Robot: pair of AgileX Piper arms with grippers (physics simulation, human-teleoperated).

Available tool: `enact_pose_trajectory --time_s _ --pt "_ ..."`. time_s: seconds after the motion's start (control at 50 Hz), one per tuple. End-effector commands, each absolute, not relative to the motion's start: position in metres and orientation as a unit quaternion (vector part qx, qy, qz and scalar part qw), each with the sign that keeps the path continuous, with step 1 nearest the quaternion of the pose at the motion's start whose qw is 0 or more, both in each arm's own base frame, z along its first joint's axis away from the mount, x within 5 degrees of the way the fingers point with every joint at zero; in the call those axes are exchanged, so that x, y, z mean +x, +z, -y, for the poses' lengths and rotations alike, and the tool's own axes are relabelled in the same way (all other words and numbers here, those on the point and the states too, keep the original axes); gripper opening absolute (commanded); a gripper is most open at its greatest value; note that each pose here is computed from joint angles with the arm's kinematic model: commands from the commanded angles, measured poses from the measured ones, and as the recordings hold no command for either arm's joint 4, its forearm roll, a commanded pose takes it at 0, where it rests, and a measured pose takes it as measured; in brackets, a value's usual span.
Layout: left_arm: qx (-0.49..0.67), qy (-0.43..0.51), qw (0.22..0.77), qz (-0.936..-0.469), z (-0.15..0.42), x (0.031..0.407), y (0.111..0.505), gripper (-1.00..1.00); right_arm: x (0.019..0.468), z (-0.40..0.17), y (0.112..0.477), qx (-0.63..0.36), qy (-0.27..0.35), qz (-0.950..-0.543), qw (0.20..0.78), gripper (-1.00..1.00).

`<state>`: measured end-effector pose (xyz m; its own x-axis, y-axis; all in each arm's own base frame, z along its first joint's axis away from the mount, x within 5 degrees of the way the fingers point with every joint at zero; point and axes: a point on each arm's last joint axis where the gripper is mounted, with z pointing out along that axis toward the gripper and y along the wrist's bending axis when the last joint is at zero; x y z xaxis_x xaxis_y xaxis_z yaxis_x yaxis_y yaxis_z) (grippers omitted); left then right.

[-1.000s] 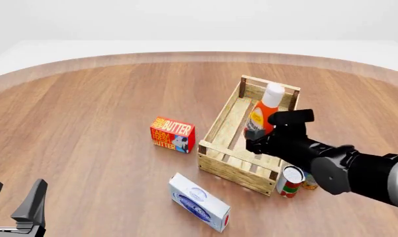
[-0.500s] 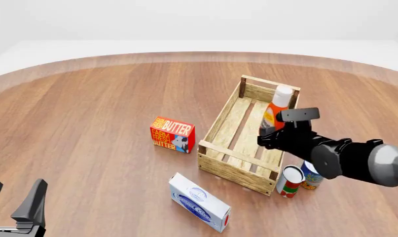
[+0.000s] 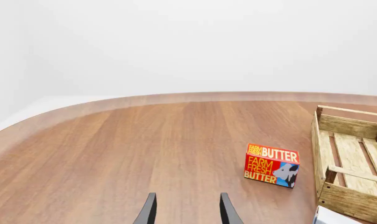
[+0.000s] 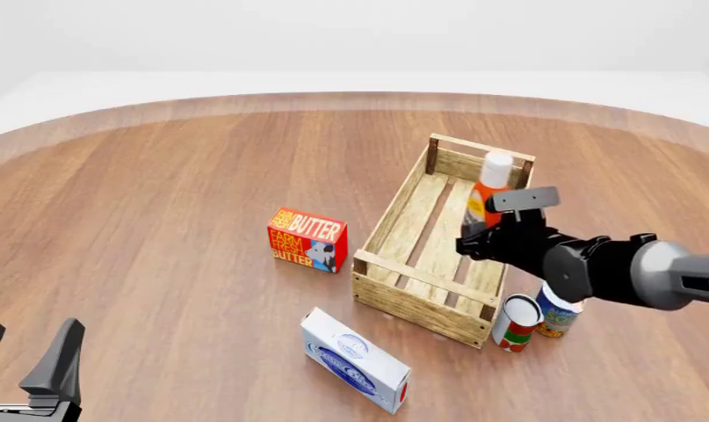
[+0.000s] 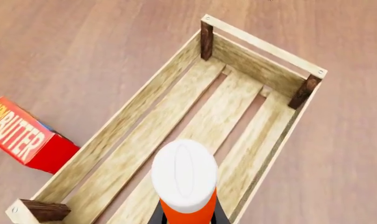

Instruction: Pick up the ketchup, and put it in the wooden tray.

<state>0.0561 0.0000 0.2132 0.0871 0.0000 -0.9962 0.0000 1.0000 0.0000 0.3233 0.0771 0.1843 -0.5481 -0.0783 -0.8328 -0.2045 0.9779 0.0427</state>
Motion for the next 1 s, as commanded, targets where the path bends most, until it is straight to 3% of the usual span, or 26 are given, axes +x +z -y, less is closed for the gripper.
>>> enact_pose_trajectory --time_s 0.02,1.0 --pt "0.0 0.0 0.737 -0.676 0.0 0.056 0.213 1.0 0.345 -0.077 0.178 -0.08 0.06 -0.878 0.469 -1.0" --pt "0.0 0.0 0.737 -0.676 0.0 0.056 0.213 1.0 0.39 -0.102 0.144 -0.087 0.074 -0.876 0.469 -1.0"
